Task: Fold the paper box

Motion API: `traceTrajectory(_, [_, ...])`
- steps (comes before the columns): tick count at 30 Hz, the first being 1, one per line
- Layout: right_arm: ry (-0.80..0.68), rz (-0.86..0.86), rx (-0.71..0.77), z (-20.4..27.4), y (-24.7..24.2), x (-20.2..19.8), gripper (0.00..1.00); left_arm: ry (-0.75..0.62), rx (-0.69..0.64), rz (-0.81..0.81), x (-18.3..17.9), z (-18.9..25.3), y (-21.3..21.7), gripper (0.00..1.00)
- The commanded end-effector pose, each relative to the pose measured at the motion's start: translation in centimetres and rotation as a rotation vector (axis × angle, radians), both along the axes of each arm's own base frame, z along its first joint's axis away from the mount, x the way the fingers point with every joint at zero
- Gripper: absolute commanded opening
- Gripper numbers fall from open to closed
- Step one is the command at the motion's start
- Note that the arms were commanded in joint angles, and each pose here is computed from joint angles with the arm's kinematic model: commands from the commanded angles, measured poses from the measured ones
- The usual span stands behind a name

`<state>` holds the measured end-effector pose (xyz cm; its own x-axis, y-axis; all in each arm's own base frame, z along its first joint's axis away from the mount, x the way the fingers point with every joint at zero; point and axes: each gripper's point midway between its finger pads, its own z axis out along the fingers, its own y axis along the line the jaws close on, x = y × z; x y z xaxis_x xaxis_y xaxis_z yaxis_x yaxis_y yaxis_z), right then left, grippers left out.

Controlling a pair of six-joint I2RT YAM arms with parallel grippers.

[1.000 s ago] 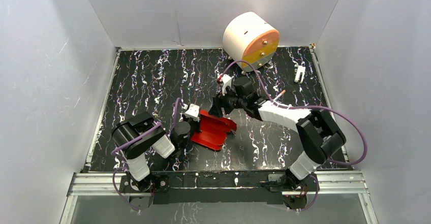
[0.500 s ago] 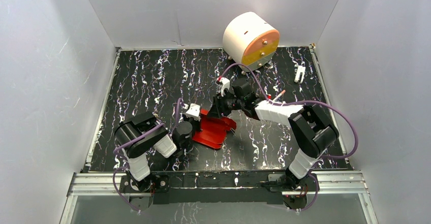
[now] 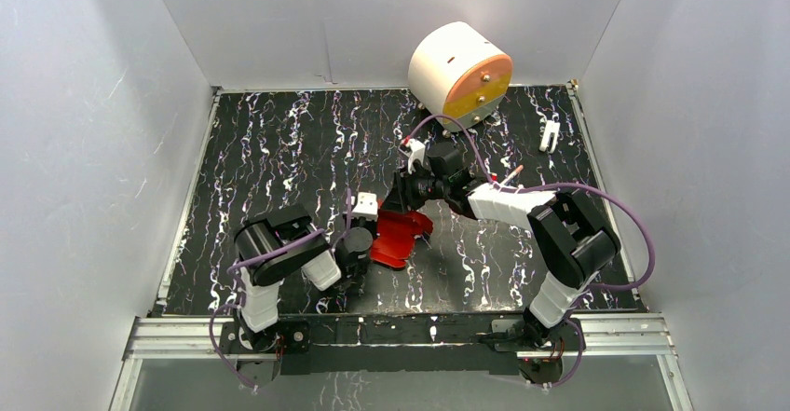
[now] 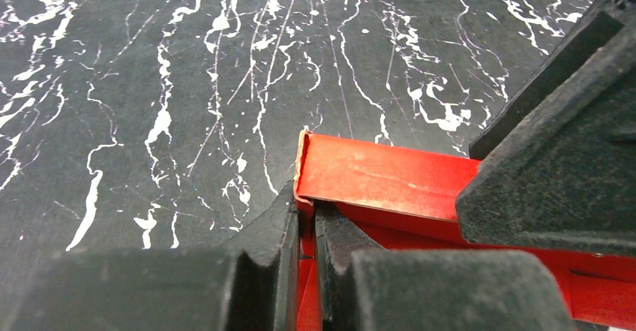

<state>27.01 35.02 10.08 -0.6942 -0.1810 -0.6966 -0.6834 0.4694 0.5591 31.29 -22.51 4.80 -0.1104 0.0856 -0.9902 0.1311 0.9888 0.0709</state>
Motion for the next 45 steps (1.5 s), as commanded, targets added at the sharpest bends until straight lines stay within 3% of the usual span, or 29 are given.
traceTrajectory(1, [0.041, 0.066, 0.057, 0.9, 1.0, -1.8, 0.48, -0.01, 0.12, 0.193, 0.3, -0.7, 3.2, 0.0])
traceTrajectory(9, [-0.016, 0.046, 0.037, 1.9, 0.7, -0.9, 0.48, 0.02, 0.012, -0.027, -1.2, -0.1, 0.6, 0.0])
traceTrajectory(12, [-0.039, 0.049, 0.029, 2.3, 0.7, -0.7, 0.5, 0.021, -0.007, -0.068, -1.5, 0.3, 0.2, 0.06])
traceTrajectory(18, [-0.079, 0.059, 0.014, 2.7, 0.6, -0.3, 0.52, 0.015, -0.027, -0.082, -1.9, 1.0, 0.6, 0.17])
traceTrajectory(26, [-0.145, 0.046, -0.007, 3.6, 0.1, 0.2, 0.54, 0.011, -0.074, -0.098, -2.9, 2.3, 1.5, 0.39])
traceTrajectory(40, [-0.289, -0.03, -0.088, 5.3, -2.1, 1.7, 0.58, 0.162, -0.251, -0.097, -6.1, 2.3, 3.9, 0.57])
traceTrajectory(45, [-0.29, 0.0, -0.085, 5.0, -2.2, 1.2, 0.58, 0.219, -0.279, -0.172, -6.2, 1.6, 2.6, 0.57])
